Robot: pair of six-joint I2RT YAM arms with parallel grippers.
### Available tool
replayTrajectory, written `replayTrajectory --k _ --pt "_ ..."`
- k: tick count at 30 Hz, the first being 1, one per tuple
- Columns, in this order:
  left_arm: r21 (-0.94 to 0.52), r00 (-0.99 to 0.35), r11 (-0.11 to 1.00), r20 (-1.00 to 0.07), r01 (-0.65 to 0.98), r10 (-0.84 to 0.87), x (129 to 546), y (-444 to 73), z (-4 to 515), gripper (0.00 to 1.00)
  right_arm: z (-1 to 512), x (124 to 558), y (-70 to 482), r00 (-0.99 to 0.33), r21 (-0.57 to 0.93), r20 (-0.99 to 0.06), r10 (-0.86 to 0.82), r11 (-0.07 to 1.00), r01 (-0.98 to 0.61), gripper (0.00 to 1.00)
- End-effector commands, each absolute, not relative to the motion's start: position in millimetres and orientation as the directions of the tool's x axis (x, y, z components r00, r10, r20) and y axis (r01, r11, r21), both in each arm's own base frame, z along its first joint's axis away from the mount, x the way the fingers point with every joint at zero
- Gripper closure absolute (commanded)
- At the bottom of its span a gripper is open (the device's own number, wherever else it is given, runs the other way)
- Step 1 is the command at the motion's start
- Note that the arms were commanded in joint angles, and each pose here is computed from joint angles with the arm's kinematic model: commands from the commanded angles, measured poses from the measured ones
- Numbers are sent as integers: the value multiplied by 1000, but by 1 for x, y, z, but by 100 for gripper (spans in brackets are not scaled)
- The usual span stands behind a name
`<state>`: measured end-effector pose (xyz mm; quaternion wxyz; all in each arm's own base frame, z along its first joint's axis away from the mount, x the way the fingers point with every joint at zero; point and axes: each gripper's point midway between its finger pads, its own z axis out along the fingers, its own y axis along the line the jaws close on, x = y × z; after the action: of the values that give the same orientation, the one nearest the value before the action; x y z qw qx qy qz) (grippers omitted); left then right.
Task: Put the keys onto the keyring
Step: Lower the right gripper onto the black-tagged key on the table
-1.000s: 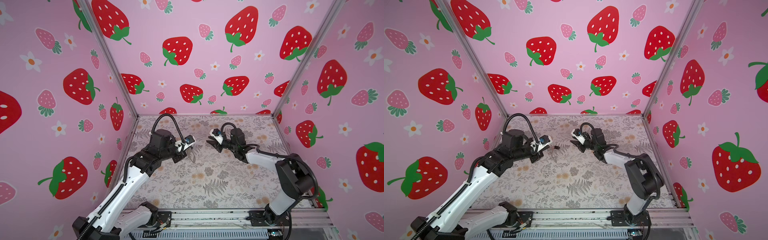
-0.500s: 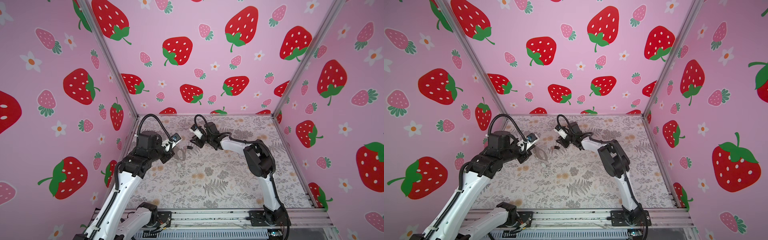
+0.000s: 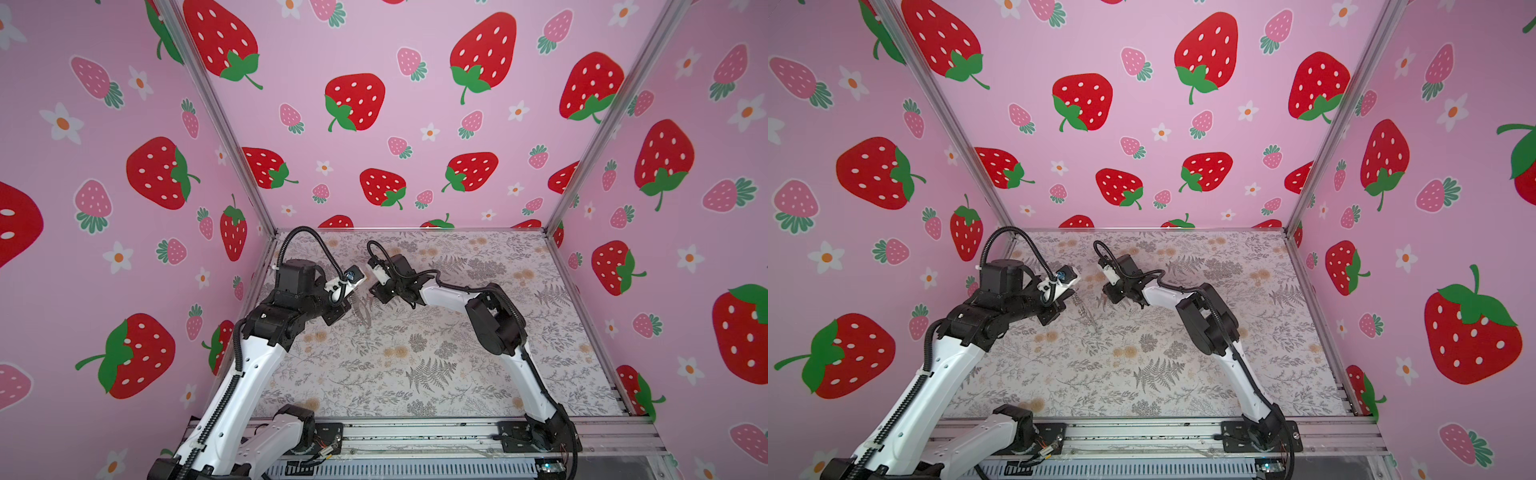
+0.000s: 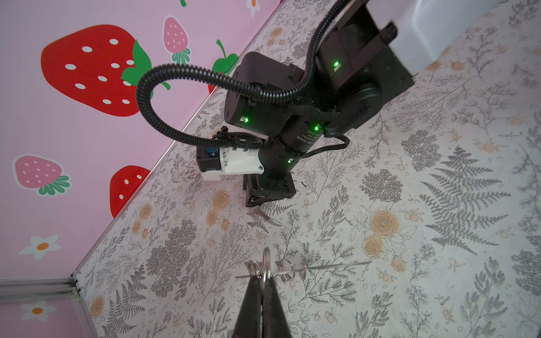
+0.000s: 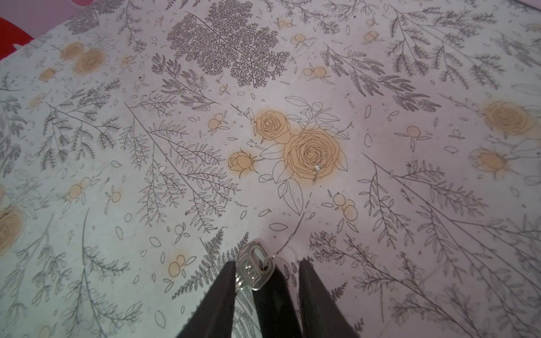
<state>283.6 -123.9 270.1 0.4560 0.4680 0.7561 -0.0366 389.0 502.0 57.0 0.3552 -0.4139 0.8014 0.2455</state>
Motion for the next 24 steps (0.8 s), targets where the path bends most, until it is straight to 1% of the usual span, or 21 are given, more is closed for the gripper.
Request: replayTrajectory --k 1,4,8,11,14,18,24 --pt "439 -46 524 -734 730 678 283 -128 283 100 50 393 501 -431 48 -737 -521 595 -802 61" --pt "470 -21 509 -720 721 694 282 -126 284 100 48 387 500 -448 27 -705 -549 610 -792 61" --pt "526 45 500 -718 688 694 279 -126 292 100 39 378 492 -520 53 -648 -556 648 -759 62" --pt "559 88 495 -718 666 691 277 -126 297 100 34 371 489 -536 49 -616 -577 651 -757 62" --pt "574 109 485 -712 660 694 276 -127 299 100 23 359 490 -536 40 -577 -616 634 -772 62" --pt "597 131 477 -701 645 701 275 -127 302 100 14 352 489 -518 14 -549 -656 612 -790 64" --pt "642 159 460 -671 614 724 275 -125 301 100 4 344 472 -482 -35 -485 -729 567 -823 67"
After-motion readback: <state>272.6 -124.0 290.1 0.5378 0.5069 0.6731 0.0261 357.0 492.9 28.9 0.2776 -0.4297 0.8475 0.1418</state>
